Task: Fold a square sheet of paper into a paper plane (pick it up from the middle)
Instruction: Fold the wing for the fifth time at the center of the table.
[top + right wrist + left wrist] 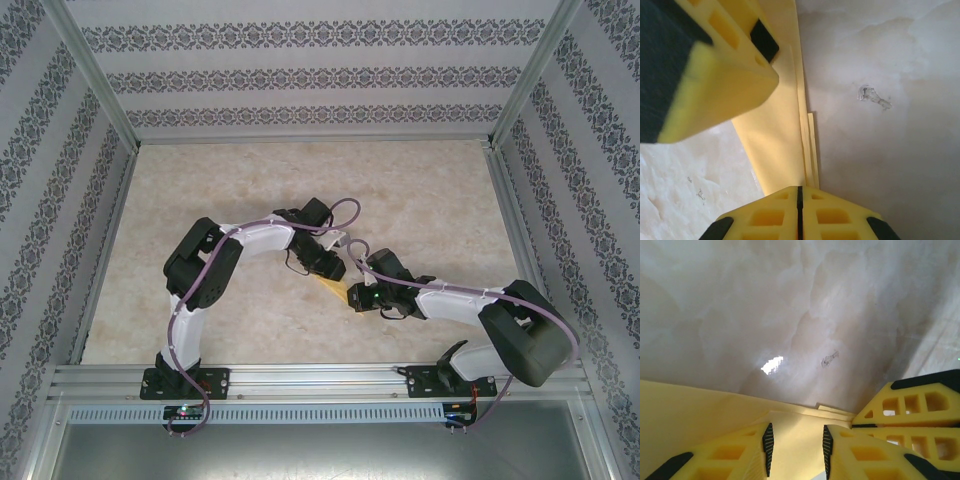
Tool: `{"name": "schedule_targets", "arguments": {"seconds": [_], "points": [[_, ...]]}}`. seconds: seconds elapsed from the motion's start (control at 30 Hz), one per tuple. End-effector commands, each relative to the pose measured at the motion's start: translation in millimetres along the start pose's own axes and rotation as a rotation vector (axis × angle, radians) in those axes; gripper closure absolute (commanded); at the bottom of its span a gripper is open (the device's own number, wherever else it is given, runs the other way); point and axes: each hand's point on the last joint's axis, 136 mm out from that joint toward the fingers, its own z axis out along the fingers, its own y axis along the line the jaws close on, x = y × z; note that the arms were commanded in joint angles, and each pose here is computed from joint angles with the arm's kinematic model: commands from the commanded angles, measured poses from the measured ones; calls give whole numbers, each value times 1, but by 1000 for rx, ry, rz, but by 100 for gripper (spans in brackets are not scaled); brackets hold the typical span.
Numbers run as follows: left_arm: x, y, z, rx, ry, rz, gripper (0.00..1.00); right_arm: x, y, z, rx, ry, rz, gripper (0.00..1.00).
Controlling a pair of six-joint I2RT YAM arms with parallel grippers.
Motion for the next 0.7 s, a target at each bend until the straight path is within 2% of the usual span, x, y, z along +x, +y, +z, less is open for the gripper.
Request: {"name": "schedule_targets", "arguments": {"seconds": [0.0, 0.37, 0.67], "points": [[-19, -10, -29, -30, -82, -22, 64, 19, -20, 4, 64, 64, 36, 92], [-7, -30, -38, 54, -182, -159, 68, 21, -22, 3, 61, 53, 44, 92], [-6, -29, -13, 82, -245, -240, 76, 19, -21, 1, 59, 43, 51, 92]]}}
